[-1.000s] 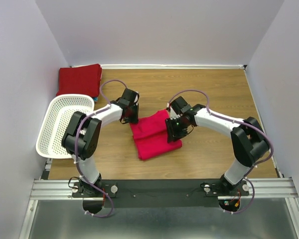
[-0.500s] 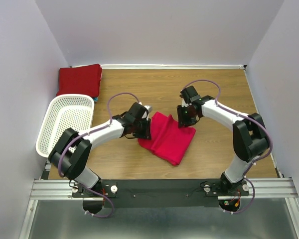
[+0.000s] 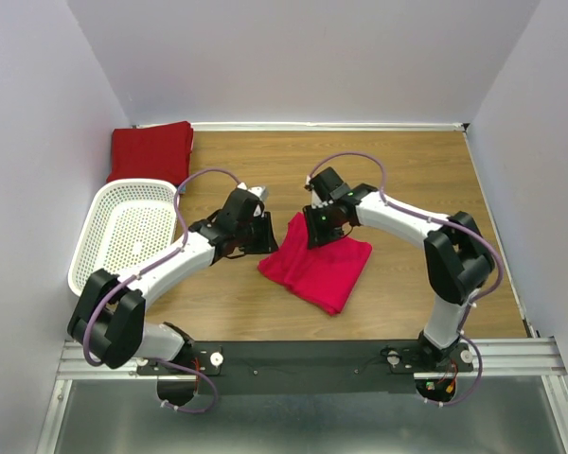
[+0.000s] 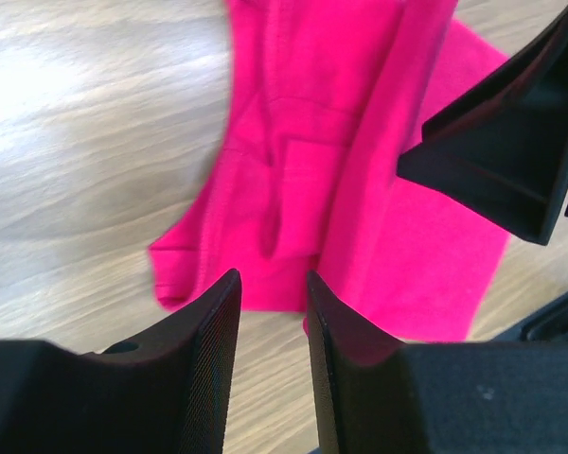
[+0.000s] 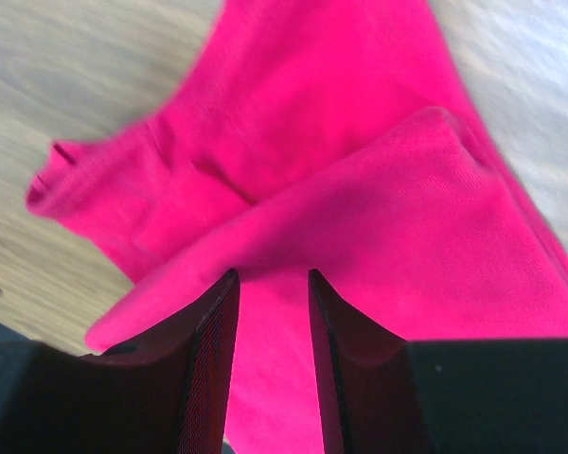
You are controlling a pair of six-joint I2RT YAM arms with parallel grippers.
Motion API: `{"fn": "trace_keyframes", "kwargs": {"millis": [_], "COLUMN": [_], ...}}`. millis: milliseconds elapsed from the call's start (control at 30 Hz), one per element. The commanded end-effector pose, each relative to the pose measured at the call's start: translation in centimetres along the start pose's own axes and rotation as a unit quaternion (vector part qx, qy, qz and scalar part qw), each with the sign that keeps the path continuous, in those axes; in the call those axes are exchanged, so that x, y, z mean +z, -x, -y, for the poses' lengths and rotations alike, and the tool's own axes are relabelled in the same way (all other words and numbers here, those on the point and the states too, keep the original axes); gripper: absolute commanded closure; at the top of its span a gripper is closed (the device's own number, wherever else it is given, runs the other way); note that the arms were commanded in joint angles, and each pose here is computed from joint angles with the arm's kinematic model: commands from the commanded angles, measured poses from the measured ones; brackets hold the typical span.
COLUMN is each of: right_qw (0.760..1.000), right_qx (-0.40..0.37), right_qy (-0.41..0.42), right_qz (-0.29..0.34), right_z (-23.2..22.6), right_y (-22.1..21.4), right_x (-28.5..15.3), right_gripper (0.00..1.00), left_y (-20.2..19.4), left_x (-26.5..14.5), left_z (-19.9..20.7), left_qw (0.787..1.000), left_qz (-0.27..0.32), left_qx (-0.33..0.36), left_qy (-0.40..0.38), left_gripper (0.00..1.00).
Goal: Fold and stack the t-shirts
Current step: Fold the tshirt
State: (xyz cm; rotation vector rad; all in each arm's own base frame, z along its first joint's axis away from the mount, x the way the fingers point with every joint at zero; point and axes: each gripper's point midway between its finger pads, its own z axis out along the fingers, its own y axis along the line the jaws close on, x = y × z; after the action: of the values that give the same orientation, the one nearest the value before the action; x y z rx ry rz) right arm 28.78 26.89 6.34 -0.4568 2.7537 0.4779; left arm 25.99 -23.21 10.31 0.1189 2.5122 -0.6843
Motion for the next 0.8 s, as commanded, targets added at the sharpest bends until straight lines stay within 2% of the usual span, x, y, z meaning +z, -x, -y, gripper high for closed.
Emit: {"fn": "trace_keyframes", "kwargs": {"millis": [0, 133, 233, 400, 533, 667, 767], "right_qw": [1.000, 0.999, 0.999, 0.998, 0.998, 0.996, 0.990], "right_qx": [0.004, -0.004, -0.002, 0.011, 0.027, 0.010, 0.009], "right_qy": [0.020, 0.029, 0.023, -0.030, -0.058, -0.092, -0.140], "right_qz": [0.008, 0.016, 0.045, 0.049, 0.006, -0.019, -0.026], "right_z": [-1.7, -2.3, -2.3, 0.5, 3.5, 6.9, 11.1], "right_y": [2.0, 3.2, 3.7, 1.1, -3.3, -4.9, -4.7], "right_x": [1.8, 1.9, -0.4, -2.1, -1.4, -0.7, -0.6], "right_gripper": [0.58, 0.57, 0.57, 0.54, 0.53, 0.53, 0.54], "left_y": [-1.0, -1.3, -0.9, -0.5, 0.3, 0.7, 0.3], "left_x": [-0.1, 0.2, 0.4, 1.0, 1.5, 1.9, 2.0], "left_z": [-1.5, -1.2, -0.8, 0.4, 1.9, 1.9, 1.7], "left_qw": [1.000, 1.000, 1.000, 1.000, 0.999, 0.999, 0.999], "left_qz": [0.000, -0.008, -0.008, -0.018, -0.021, -0.019, -0.025], "left_qx": [-0.011, -0.008, -0.002, 0.004, 0.012, 0.010, 0.009], "left_qy": [0.019, 0.007, -0.002, -0.025, -0.045, -0.042, -0.043], "left_gripper": [0.59, 0.59, 0.57, 0.56, 0.52, 0.50, 0.50]}}
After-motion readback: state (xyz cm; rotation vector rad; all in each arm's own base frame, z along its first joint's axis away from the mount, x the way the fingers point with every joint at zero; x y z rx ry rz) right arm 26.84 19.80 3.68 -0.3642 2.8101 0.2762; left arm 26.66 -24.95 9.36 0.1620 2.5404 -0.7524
